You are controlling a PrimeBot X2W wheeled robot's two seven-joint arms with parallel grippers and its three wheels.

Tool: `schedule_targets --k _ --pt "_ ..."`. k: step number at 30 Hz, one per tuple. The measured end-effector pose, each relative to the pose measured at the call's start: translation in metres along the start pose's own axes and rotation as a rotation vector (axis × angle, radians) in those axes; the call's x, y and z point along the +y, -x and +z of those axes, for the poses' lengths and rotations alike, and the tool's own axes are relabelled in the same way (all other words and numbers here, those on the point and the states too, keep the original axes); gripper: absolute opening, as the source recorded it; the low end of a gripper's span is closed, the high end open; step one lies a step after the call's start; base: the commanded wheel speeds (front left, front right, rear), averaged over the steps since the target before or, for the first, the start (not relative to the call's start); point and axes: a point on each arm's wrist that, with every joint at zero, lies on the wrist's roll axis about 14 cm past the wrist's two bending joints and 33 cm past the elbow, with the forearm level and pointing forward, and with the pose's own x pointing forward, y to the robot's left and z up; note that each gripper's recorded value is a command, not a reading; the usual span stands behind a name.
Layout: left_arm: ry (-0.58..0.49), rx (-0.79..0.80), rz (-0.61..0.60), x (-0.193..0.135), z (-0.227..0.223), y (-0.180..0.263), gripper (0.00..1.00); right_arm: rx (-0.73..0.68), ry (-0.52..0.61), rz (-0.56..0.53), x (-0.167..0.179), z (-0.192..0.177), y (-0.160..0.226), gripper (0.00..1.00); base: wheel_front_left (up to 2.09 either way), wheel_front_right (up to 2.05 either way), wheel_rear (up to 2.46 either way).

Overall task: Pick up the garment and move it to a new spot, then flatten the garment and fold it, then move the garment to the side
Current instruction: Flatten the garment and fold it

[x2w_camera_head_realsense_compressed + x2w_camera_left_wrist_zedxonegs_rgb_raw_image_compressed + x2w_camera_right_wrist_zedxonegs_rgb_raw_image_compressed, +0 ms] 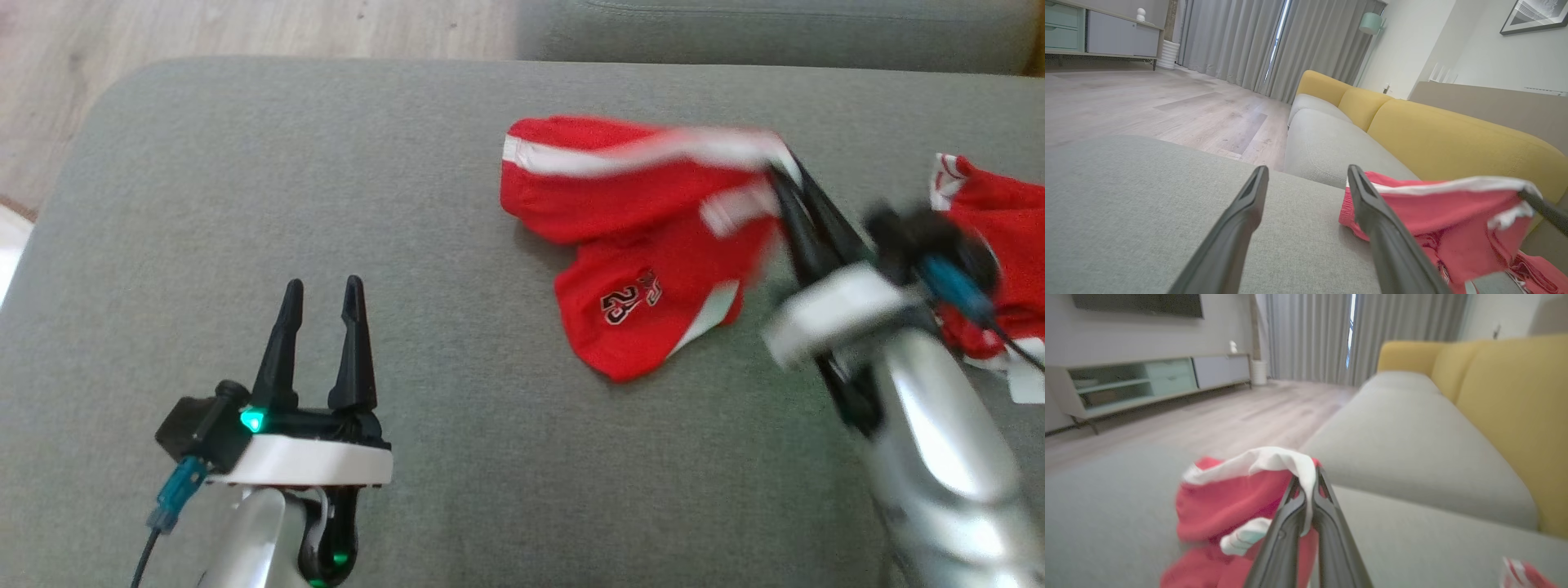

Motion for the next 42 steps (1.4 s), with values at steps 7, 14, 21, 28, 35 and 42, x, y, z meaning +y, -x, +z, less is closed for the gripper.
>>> schedule_targets --k 7,14,21,28,35,42 --pt "0.007 0.008 -0.031 -0.010 -0.004 -0.006 1.00 0.229 -0.026 -0.195 -0.061 -0.068 0.069 0.00 0.00 0.00 0.00" --pt "0.014 0.030 -0.063 -0.021 -0.012 -0.010 1.00 0.349 -0.062 -0.243 -0.059 -0.101 0.109 1.00 0.00 0.00 0.00" --pt "0.004 0.032 -0.092 -0.030 -0.013 -0.013 1.00 0.300 -0.096 -0.281 -0.052 -0.095 0.122 1.00 0.00 0.00 0.00" --pt "-0.003 0.019 -0.100 -0.033 -0.008 -0.011 1.00 0.047 -0.125 -0.245 -0.035 -0.038 0.104 1.00 0.00 0.00 0.00" --pt "-0.006 0.024 -0.085 -0.028 -0.009 -0.003 1.00 0.019 -0.152 -0.236 -0.023 -0.039 0.112 1.00 0.00 0.00 0.00" --pt "-0.009 0.031 -0.057 -0.019 -0.011 0.001 1.00 -0.013 -0.123 -0.144 -0.008 -0.023 0.072 1.00 0.00 0.00 0.00"
